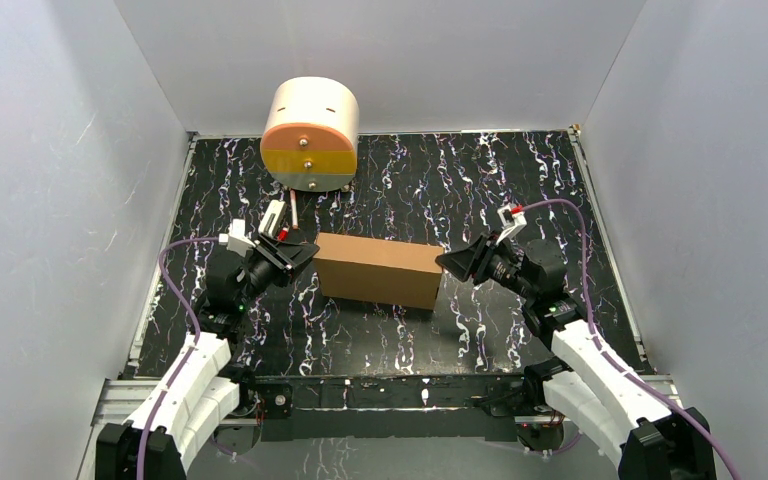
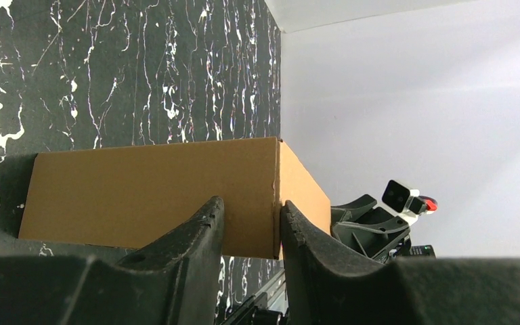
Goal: Fold the paper box
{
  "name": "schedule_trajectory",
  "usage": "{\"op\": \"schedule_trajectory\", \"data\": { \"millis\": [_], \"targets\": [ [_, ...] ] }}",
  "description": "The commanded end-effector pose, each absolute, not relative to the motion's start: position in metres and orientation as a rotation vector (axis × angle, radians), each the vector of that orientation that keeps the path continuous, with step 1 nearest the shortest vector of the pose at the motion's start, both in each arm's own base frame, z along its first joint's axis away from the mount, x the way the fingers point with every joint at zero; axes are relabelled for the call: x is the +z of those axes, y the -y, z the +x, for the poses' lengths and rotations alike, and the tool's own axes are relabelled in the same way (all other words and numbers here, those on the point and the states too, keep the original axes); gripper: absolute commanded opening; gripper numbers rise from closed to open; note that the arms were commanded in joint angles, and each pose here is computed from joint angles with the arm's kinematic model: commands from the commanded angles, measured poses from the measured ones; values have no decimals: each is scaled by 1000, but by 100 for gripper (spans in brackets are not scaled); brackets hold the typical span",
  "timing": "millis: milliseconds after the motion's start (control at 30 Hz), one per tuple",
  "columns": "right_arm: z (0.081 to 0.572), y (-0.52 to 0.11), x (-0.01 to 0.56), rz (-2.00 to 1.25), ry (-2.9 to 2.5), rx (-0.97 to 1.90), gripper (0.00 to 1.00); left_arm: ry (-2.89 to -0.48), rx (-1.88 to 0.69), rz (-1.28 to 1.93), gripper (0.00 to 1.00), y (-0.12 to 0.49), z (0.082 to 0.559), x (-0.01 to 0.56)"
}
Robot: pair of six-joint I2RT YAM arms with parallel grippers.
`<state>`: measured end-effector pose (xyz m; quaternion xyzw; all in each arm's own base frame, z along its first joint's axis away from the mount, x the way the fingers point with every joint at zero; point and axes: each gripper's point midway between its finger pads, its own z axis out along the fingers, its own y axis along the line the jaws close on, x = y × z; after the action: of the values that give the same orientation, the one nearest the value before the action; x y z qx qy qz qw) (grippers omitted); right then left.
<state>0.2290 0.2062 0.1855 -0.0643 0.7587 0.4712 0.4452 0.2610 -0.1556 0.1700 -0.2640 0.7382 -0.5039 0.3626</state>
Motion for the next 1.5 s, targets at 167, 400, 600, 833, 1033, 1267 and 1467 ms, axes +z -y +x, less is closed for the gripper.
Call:
{"op": "schedule_trajectory", "data": {
  "millis": [167, 400, 600, 833, 1033, 1267, 1467],
  "targets": [
    [197, -196, 94, -178, -2181, 1096, 35, -2187, -1154, -698, 0, 153, 229, 110],
    [198, -202, 110, -232, -2144, 1131, 36, -2160, -999, -475, 16, 142, 241, 151],
    [216, -207, 164, -303, -2036, 1107, 48, -2122, -912, -192, 41, 142, 250, 193],
    [228, -194, 220, -373, -1933, 949, 74, -2080, -795, 128, 63, 141, 256, 234],
    [222, -161, 260, -395, -1838, 717, 92, -2015, -795, 360, 65, 161, 259, 261],
    [204, -120, 286, -372, -1765, 509, 99, -1908, -756, 679, 73, 191, 251, 284],
    [193, -98, 290, -369, -1733, 395, 99, -1889, -735, 927, 82, 219, 247, 283]
  ]
}}
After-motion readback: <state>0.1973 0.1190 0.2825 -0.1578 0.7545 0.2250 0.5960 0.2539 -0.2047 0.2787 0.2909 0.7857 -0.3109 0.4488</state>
